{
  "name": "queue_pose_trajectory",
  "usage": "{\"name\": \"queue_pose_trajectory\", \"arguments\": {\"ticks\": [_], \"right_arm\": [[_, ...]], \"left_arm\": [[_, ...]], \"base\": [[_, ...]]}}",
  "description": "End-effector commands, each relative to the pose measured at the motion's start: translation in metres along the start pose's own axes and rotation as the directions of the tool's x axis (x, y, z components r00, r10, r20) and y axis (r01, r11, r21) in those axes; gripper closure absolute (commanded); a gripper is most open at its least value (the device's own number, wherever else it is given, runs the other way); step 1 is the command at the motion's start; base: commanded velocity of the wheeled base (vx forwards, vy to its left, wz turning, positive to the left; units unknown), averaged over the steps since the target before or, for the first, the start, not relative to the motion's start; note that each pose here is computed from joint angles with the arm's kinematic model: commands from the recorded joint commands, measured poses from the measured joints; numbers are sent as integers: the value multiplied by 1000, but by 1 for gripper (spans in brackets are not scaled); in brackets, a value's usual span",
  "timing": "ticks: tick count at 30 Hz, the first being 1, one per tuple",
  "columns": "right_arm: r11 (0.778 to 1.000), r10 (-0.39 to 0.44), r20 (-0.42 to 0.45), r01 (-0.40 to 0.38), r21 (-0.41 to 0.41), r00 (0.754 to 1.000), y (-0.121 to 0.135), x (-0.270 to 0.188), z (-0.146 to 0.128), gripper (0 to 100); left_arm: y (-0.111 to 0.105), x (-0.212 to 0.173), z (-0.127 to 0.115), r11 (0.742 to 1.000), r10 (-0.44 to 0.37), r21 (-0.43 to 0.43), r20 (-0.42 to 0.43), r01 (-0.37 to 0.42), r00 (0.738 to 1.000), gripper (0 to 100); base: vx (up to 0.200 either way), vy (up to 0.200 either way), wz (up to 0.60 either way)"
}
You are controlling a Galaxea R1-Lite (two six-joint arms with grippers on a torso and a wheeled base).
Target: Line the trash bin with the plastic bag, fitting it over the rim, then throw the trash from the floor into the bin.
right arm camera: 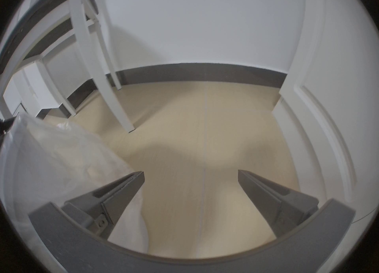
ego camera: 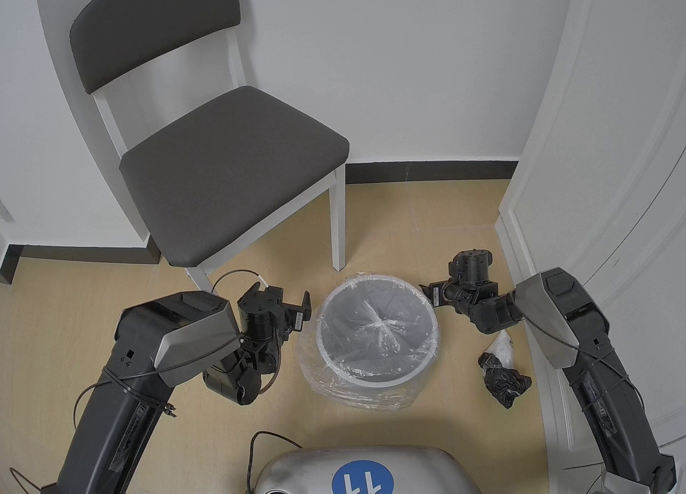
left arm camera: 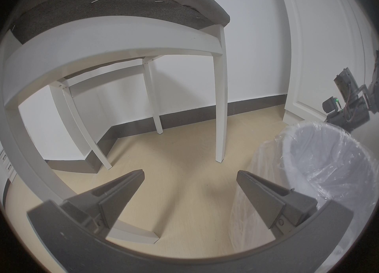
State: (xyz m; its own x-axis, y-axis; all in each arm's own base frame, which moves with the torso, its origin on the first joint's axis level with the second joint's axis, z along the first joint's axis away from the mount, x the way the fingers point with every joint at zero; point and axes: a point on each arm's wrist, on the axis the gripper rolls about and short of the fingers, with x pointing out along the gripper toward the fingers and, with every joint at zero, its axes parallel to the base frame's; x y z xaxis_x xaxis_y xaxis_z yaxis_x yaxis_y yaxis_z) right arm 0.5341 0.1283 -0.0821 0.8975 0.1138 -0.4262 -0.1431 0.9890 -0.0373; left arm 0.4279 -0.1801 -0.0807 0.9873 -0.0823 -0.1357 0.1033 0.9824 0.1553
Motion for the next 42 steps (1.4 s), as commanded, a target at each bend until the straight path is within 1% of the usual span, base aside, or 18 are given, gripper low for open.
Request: {"name": "queue_pose_trajectory", "arguments": {"ticks": [1, 6, 11, 15, 16, 18, 19, 20, 23, 24, 25, 26, 30, 33, 34, 37, 38, 42], "right_arm": [[991, -129, -71, 127, -35, 989, -45, -46, 27, 0], [989, -147, -32, 146, -28, 989, -75, -96, 66, 0], [996, -88, 34, 88, -5, 996, -75, -143, 102, 0], [999, -38, 28, 39, -27, 999, -53, -170, 108, 0], [998, 22, 17, -21, -50, 1000, -30, -181, 103, 0], [997, 46, 16, -45, -61, 999, -21, -185, 100, 0], [990, 103, 7, -102, -100, 995, 4, -193, 86, 0], [985, 125, 4, -124, -118, 992, 13, -196, 79, 0], [948, 203, 5, -195, -250, 979, 42, -213, 51, 0], [948, 203, 5, -195, -250, 979, 42, -213, 51, 0], [912, 255, 6, -239, -333, 967, 52, -222, 35, 0], [890, 289, 1, -268, -368, 957, 58, -227, 27, 0], [824, 369, -63, -357, -439, 927, 75, -233, -4, 0], [793, 398, -108, -401, -459, 911, 89, -237, -18, 0], [792, 399, -111, -403, -459, 910, 89, -237, -19, 0], [756, 442, -162, -464, -461, 882, 101, -244, -31, 0], [738, 469, -184, -498, -456, 864, 105, -244, -37, 0], [730, 480, -202, -516, -448, 854, 109, -234, -46, 0]], "left_arm": [[0, 0, -2, 1000, 0, 2, -3, 0, 1000, 0], [-1, 0, -2, 1000, -2, 3, -4, 2, 1000, 0], [-1, -1, -2, 1000, -1, 2, -3, 1, 1000, 0], [-1, 0, -2, 1000, -1, 2, -2, 1, 1000, 0], [0, 0, -2, 1000, 0, 2, -2, 0, 1000, 0], [0, 0, -2, 1000, 0, 2, -2, 0, 1000, 0], [0, 0, -2, 1000, 0, 4, -3, 0, 1000, 0], [0, 0, -2, 1000, 0, 4, -3, 0, 1000, 0], [0, 0, -2, 1000, 0, 5, -3, 0, 1000, 0], [0, 0, -2, 1000, 0, 5, -3, 0, 1000, 0], [0, 0, -2, 1000, 0, 11, -3, 0, 1000, 0], [-1, -1, -3, 1000, -2, 18, -4, 2, 1000, 0], [-1, -1, -1, 999, 0, 35, 10, 0, 1000, 0], [-1, -1, -3, 999, 2, 44, 24, -3, 1000, 0], [-1, -1, -3, 999, 2, 44, 24, -3, 1000, 0], [-1, -1, -3, 999, 0, 45, 26, -2, 1000, 0], [-1, -1, -3, 999, 0, 45, 26, -2, 1000, 0], [-1, -1, -3, 999, 0, 45, 26, -2, 1000, 0]], "base": [[0, 0, 0], [0, 0, 0], [0, 0, 0], [0, 0, 0], [0, 0, 0], [0, 0, 0], [0, 0, 0], [0, 0, 0], [0, 0, 0], [0, 0, 0], [0, 0, 0], [0, 0, 0], [0, 0, 0], [0, 0, 0], [0, 0, 0], [0, 0, 0], [0, 0, 0], [0, 0, 0]]}}
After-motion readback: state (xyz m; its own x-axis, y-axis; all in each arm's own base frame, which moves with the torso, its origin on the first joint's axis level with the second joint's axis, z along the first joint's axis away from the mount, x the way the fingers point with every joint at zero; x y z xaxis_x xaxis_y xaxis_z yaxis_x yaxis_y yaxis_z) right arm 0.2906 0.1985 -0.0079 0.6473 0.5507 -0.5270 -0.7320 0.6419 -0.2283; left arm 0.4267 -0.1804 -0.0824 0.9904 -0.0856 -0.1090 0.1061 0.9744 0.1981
